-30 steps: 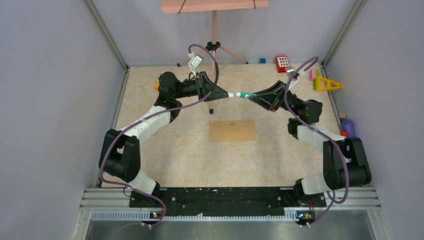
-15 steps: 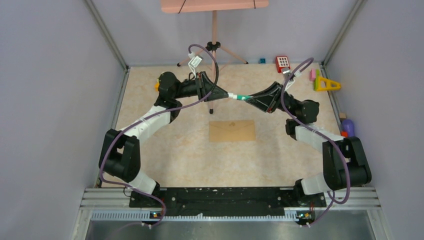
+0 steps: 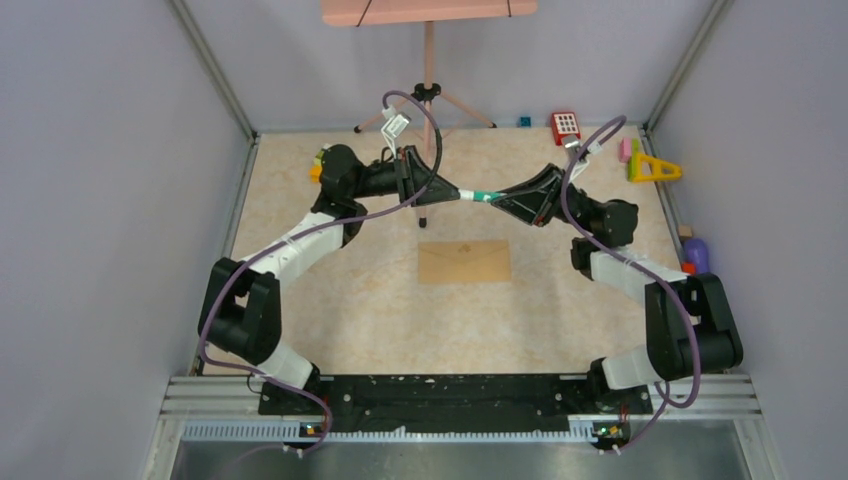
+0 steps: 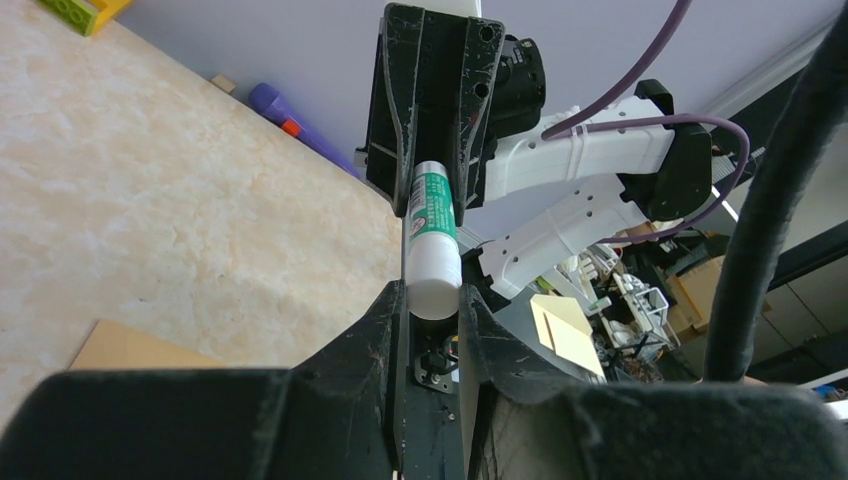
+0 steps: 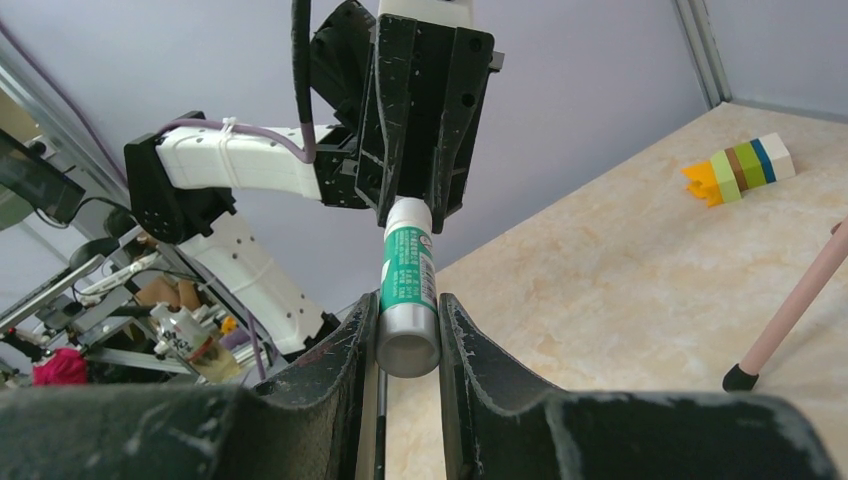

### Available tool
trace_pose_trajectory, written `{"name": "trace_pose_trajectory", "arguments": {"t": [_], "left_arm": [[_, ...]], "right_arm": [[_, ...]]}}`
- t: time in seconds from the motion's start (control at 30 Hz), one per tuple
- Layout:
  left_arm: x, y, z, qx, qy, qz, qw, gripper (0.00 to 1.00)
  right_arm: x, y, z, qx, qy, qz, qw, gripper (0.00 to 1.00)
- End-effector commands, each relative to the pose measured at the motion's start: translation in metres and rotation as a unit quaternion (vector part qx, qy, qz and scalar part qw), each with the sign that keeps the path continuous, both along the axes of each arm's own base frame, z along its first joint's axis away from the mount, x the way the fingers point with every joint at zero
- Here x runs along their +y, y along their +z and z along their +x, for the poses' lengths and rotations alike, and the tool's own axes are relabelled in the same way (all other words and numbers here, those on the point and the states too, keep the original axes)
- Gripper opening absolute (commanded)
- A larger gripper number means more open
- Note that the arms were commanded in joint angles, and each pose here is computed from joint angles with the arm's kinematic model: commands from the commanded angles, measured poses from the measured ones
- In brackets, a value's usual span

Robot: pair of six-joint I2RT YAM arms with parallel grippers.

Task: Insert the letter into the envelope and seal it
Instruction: Close the solid glue cap on the solid glue.

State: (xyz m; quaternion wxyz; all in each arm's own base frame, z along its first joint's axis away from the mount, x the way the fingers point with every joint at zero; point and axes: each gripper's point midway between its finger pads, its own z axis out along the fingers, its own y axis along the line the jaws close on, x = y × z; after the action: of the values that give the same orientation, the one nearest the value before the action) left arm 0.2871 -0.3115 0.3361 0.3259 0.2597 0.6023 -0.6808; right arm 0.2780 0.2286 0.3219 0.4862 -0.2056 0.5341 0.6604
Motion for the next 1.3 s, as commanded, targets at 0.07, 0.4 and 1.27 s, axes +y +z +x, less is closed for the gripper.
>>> {"name": "trace_pose_trajectory", "arguments": {"t": [0.07,0.4,1.27], "left_arm": [[-0.008,0.009,-0.018,-0.037,-0.035,-0.008,0.999,0.00],[-0.016,-0.002,-0.016,-0.036,-0.032,0.013,0.999,0.00],[-0.027,-0.016,-0.024,-0.048,-0.052,0.041,0.997,0.44]], "right_arm": [[0.003,0.003,-0.004,-0.029,0.005,-0.002,1.000,0.00],[0.010,-0.013,0.005,-0.008,0.002,-0.033,0.999,0.00],[0.024,-0.025,-0.001,-0.010,0.017,-0.064,0.998,0.00]]}}
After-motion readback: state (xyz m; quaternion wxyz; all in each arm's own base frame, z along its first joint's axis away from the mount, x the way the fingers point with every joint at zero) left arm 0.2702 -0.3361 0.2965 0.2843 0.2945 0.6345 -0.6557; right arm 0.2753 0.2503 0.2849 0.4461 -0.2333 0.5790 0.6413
